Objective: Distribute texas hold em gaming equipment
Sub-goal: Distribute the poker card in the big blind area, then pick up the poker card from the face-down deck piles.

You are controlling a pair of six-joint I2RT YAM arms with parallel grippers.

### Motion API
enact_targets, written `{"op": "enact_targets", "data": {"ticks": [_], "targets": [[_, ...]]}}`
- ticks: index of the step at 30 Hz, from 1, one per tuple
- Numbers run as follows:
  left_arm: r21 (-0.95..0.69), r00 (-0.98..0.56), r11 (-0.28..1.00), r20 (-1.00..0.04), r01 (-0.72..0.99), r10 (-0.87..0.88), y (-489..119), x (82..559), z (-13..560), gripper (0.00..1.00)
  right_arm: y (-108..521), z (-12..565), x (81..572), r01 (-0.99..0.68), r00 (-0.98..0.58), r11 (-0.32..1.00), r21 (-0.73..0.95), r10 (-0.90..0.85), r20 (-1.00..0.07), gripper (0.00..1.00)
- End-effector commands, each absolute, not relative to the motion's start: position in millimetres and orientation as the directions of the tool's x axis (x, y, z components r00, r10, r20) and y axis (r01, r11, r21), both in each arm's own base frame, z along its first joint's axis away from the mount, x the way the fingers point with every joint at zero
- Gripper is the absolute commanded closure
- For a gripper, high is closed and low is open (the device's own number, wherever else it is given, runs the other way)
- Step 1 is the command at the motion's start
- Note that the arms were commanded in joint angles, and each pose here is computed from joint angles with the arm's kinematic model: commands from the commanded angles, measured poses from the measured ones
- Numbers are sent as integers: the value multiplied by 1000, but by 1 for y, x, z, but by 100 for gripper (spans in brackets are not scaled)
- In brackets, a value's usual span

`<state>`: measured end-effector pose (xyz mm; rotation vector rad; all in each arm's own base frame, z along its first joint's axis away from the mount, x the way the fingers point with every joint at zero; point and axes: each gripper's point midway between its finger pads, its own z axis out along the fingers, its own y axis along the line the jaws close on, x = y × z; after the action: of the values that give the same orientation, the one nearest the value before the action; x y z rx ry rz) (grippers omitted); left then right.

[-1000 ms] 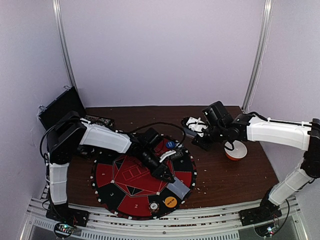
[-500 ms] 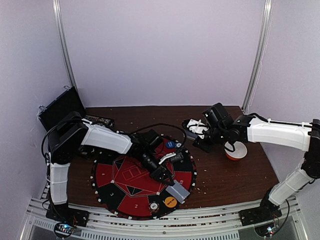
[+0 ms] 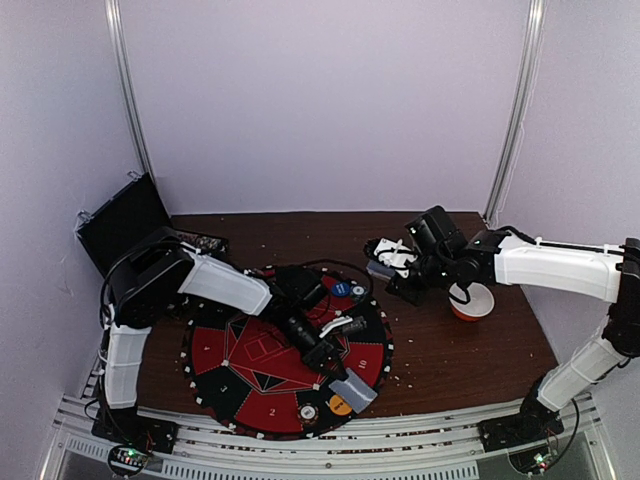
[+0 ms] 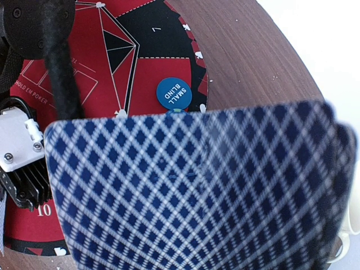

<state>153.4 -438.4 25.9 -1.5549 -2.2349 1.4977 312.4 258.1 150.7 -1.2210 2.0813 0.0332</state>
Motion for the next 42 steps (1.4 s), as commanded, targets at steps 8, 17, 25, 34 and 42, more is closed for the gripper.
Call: {"op": "enact_targets", "data": {"ticks": [8,17,25,34,42], "targets": [[-664,-494,33,-520,747,697,-450,169,45,70,253,160,311,-761,-303,565,-319,-745,-595,67],[-580,-493,38,-653,813,575,-436,208,104,51,248,172,311,-748,-292,570,-340,-743,-602,67],[-503,-487,90,-753,860,443,-400,238,156,38,254,180,310,-761,-270,553,-339,-745,-610,67],[-549,-554,156,-832,821,-12,-382,286,258,15,308,193,289,-822,-172,486,-296,-709,-684,68],[-541,-556,166,-829,825,63,-396,288,251,4,348,189,276,-868,-118,411,-279,-717,-687,67]]}}
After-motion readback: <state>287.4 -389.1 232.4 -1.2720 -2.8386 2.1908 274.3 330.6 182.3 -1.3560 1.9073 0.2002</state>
